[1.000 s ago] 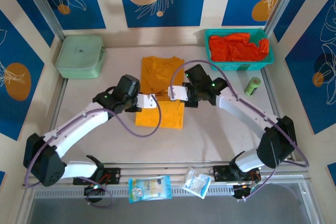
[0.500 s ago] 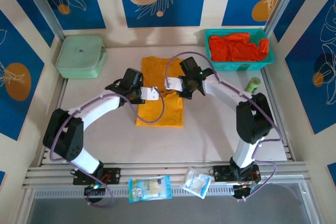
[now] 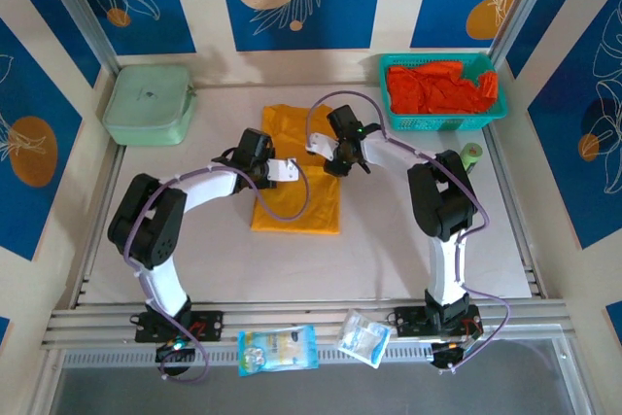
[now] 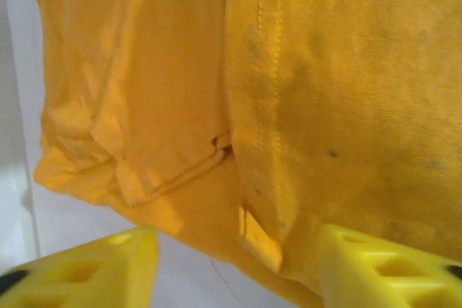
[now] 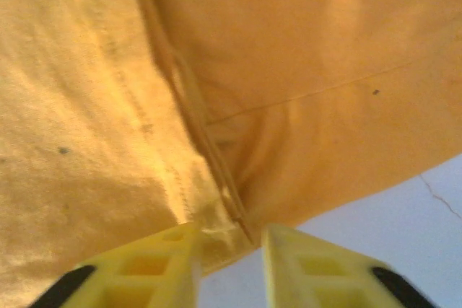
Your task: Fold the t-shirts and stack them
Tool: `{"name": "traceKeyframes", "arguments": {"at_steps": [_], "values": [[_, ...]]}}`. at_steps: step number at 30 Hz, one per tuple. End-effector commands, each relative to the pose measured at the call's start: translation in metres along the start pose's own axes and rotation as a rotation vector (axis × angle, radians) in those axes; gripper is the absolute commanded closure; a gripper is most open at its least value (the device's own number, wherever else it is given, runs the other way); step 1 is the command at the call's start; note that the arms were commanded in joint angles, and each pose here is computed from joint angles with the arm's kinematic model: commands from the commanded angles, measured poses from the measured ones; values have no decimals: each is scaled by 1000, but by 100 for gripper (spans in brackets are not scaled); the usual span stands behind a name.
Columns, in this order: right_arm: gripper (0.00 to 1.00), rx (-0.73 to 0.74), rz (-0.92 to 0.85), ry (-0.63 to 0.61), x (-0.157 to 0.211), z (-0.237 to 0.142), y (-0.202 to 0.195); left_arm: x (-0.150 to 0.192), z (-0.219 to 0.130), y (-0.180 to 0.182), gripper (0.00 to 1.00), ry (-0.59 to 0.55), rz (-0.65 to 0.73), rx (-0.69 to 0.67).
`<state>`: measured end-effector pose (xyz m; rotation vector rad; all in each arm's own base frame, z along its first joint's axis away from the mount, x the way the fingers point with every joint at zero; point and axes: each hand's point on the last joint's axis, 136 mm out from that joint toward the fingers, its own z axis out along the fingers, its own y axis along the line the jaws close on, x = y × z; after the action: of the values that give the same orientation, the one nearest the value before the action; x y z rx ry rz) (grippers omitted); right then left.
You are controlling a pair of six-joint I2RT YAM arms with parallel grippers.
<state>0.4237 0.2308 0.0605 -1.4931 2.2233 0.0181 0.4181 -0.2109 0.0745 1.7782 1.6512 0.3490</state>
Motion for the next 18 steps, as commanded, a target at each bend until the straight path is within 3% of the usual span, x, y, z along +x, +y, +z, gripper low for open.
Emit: {"name": "traceKeyframes", "arguments": {"at_steps": [1, 8, 13, 18], "values": [[63, 77, 87, -69, -17, -10, -27, 0, 3, 33, 32, -11, -42, -124], [56, 110, 52, -161, -30, -49, -40, -2, -26, 81, 28, -39, -136, -299], [55, 111, -77, -275, -38, -103, -25, -13, -84, 116, 27, -181, -216, -453], [55, 56, -209, -361, -33, -158, 12, -29, -134, 101, 17, -363, -172, -439]]}}
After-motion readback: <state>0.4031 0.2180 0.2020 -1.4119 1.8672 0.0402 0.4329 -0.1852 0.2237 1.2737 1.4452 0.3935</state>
